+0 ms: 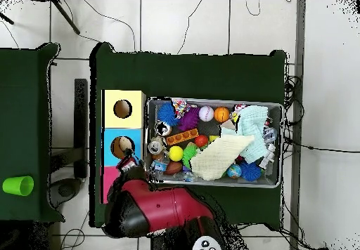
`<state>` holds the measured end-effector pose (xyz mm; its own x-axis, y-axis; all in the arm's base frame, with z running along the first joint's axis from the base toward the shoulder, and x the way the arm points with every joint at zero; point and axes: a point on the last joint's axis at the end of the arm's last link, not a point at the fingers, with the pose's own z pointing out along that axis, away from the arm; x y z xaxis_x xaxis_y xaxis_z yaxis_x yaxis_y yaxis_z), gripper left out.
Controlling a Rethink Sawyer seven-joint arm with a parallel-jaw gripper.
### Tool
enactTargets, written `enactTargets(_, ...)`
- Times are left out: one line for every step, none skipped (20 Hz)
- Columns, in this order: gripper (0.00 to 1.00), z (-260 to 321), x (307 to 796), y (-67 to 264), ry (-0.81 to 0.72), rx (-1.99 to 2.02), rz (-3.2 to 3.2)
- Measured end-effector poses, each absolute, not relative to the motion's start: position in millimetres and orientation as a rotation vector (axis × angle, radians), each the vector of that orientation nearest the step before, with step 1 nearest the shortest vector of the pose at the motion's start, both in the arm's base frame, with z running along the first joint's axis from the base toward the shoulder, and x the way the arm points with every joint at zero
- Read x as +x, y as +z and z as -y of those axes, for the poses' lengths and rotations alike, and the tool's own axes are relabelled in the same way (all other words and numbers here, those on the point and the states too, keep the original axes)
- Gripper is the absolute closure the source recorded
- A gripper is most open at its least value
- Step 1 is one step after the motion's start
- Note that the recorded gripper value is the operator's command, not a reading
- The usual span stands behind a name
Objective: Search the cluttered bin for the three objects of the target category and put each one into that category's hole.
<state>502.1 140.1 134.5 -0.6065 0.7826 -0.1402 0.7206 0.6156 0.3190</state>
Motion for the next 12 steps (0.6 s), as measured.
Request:
enactTargets(0.0, -138, 503, 134, 0.335, 1.229, -2.575)
enactTargets(0.0, -135, 504, 134, 0.335, 1.235, -2.571)
enactTargets(0.0, -132, 505, 134, 0.336, 1.241, -2.568)
enactTargets(0.0, -129, 506, 134, 0.338, 1.248, -2.564)
enactTargets(0.0, -124, 508, 134, 0.34, 1.26, -2.557)
enactTargets(0.0, -122, 509, 134, 0.341, 1.265, -2.554)
enactTargets(0.0, -114, 511, 133, 0.341, 1.277, -2.549)
enactTargets(0.0, -111, 511, 133, 0.342, 1.282, -2.547)
enactTargets(0.0, -109, 511, 132, 0.342, 1.286, -2.547)
enactTargets(0.0, -102, 512, 129, 0.343, 1.296, -2.547)
enactTargets(0.0, -98, 512, 127, 0.343, 1.302, -2.547)
enactTargets(0.0, -94, 512, 125, 0.343, 1.308, -2.549)
